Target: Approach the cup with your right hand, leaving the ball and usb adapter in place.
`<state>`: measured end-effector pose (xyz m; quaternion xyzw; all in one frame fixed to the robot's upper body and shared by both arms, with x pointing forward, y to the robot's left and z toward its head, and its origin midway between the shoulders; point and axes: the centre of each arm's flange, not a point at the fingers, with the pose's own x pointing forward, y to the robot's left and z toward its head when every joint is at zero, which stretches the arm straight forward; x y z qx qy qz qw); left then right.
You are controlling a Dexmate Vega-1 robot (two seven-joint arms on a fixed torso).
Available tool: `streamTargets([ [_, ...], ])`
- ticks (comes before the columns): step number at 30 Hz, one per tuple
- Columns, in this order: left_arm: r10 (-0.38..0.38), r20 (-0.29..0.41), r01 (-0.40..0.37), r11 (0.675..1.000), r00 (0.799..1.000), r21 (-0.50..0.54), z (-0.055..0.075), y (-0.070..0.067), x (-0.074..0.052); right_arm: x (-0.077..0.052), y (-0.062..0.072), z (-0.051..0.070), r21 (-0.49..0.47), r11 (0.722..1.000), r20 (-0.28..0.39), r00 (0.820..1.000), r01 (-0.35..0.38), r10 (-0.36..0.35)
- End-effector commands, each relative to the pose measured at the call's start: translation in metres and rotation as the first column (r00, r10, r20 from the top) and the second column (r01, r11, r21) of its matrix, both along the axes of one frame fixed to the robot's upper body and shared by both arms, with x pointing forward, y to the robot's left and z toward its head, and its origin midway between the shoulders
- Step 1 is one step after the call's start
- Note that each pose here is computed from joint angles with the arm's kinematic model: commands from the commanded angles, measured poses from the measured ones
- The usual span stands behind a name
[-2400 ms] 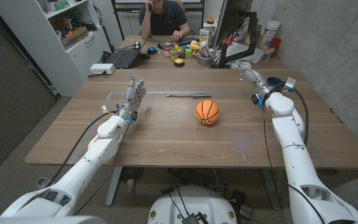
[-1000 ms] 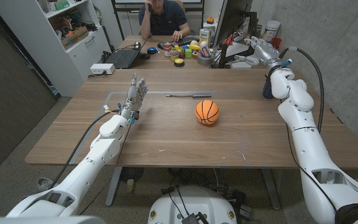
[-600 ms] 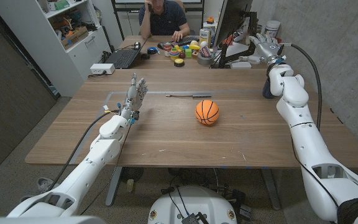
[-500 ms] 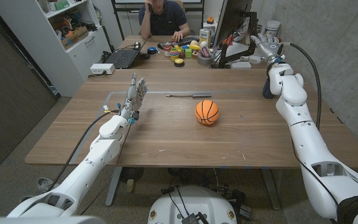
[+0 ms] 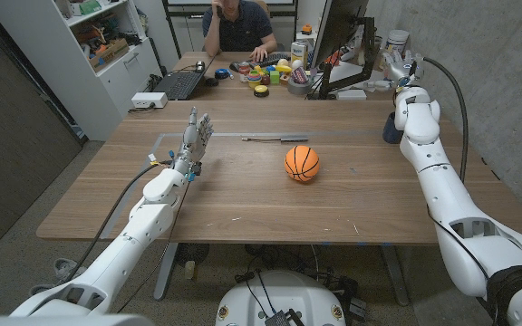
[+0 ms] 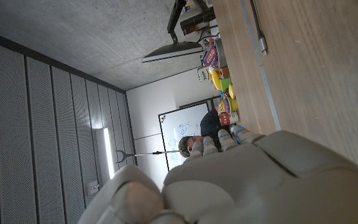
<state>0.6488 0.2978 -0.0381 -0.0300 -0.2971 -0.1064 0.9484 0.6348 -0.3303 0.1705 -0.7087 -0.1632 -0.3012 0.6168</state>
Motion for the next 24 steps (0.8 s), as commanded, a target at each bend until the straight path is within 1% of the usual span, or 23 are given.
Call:
streamTargets([
  [1, 0.009, -0.001, -0.009, 1.000, 1.000, -0.003, -0.001, 0.004, -0.003, 0.013, -0.037, -0.010, 0.119, 0.980, -0.101, 0.984, 0.157, -0.145],
  [9, 0.014, -0.002, -0.014, 1.000, 1.000, -0.003, -0.001, 0.005, -0.004, 0.024, -0.051, -0.015, 0.171, 0.966, -0.155, 0.973, 0.196, -0.170],
  [12, 0.018, -0.008, -0.018, 1.000, 1.000, -0.004, -0.001, 0.005, -0.004, 0.028, -0.057, -0.018, 0.213, 0.959, -0.170, 0.974, 0.185, -0.150],
  [18, 0.021, -0.011, -0.021, 1.000, 1.000, -0.006, -0.001, 0.006, -0.004, 0.036, -0.062, -0.026, 0.250, 0.947, -0.231, 0.962, 0.201, -0.144],
  [24, 0.026, -0.016, -0.026, 1.000, 1.000, -0.008, -0.002, 0.008, -0.005, 0.045, -0.063, -0.035, 0.256, 0.942, -0.291, 0.947, 0.216, -0.138],
])
